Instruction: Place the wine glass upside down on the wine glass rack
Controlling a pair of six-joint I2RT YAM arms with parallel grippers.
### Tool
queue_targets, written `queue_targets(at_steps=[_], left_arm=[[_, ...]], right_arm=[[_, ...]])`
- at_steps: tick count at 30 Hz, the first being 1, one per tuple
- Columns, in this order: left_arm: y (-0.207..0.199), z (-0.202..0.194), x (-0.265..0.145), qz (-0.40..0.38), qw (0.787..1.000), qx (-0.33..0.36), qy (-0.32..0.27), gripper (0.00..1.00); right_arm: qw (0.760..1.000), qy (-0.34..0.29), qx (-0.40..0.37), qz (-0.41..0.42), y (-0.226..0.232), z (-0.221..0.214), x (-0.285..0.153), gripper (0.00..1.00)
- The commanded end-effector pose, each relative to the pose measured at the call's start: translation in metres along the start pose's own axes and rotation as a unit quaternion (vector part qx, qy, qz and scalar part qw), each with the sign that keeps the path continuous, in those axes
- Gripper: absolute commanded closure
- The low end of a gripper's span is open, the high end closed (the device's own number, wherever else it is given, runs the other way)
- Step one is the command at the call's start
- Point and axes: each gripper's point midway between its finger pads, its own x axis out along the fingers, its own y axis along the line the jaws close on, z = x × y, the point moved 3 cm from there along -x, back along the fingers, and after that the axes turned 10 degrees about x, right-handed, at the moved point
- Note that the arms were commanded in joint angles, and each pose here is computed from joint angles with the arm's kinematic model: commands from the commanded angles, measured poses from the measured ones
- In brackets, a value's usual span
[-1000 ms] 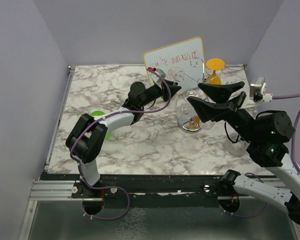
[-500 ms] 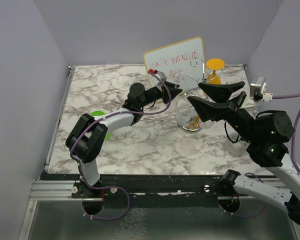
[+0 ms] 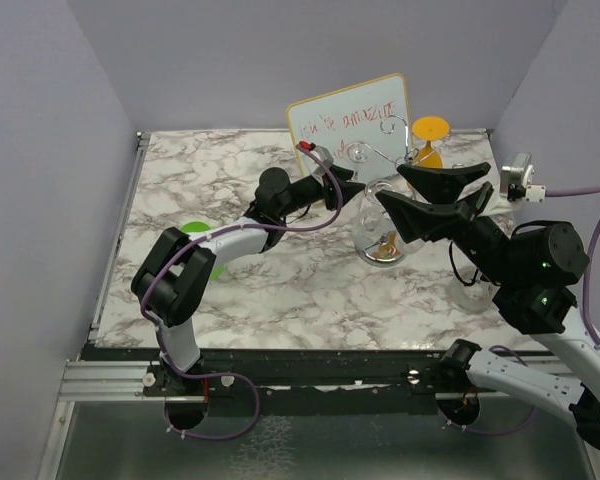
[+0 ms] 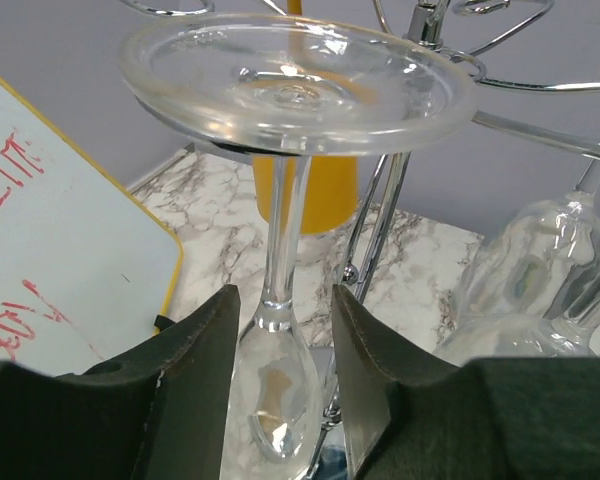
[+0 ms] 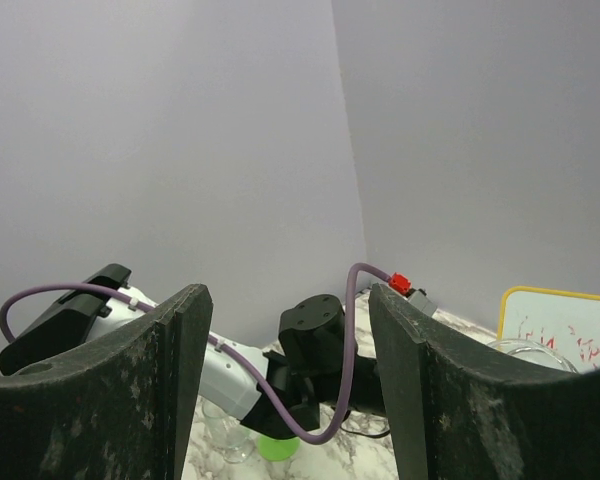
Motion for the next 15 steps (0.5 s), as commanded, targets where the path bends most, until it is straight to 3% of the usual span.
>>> queue_targets(at_steps=[1,9,15], left_arm=[[-0.007,0.001,-0.005,-0.012,1.0,0.006,0.003,0.53],[-0.009,0.009,-0.026,0.024,1.0,0.0,0.02,0.35],[-0.003,0.015,-0.063,0.115,0.992,-0.02,0.055,0.33]], right_arm=[[1.0,0.007,0.009,-0.014,-0.003,-0.004,-0.003,0.31],[1.0,0.007,0.011,-0.018,-0.004,-0.003,-0.006,0.31],[1.0,0.008,0.018,-0.019,-0.004,-0.006,-0.011,0.31]])
